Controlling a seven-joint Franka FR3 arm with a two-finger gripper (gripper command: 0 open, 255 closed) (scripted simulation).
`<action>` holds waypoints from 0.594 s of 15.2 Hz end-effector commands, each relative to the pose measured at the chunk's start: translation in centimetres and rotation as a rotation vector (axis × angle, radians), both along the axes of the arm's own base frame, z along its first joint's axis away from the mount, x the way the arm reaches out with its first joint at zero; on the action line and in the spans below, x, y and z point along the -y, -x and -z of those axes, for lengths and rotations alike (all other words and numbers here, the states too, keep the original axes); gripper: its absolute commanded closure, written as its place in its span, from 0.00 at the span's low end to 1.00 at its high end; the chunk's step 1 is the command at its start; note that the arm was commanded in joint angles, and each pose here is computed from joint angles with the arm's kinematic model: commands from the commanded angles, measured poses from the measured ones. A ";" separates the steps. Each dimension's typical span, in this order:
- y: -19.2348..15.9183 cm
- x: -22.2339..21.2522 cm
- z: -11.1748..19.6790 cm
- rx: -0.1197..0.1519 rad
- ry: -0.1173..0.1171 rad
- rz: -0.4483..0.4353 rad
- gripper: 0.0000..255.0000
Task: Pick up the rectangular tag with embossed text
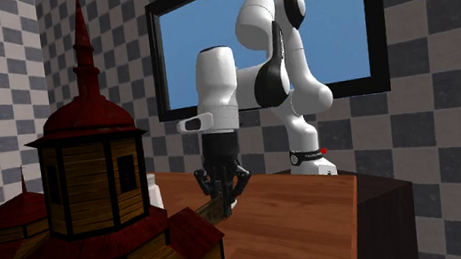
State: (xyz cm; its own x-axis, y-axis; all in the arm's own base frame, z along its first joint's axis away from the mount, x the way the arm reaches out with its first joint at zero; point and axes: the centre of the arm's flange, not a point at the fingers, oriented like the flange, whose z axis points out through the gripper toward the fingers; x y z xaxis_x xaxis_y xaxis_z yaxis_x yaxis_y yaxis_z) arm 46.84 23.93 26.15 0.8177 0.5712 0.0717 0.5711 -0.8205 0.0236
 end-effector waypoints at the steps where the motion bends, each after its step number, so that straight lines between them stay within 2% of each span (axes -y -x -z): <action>1: 0.1 -0.1 0.1 -0.002 0.000 -0.002 1.00; 4: 0.1 -0.1 0.2 -0.002 0.000 -0.002 1.00; 9: 0.1 -0.1 -2.5 -0.002 0.000 -0.002 1.00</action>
State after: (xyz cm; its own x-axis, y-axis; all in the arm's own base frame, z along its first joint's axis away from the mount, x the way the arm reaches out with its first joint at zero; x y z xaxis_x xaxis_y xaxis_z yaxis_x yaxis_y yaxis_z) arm 46.77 24.02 28.08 0.8170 0.5724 0.0702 0.5724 -0.8197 0.0229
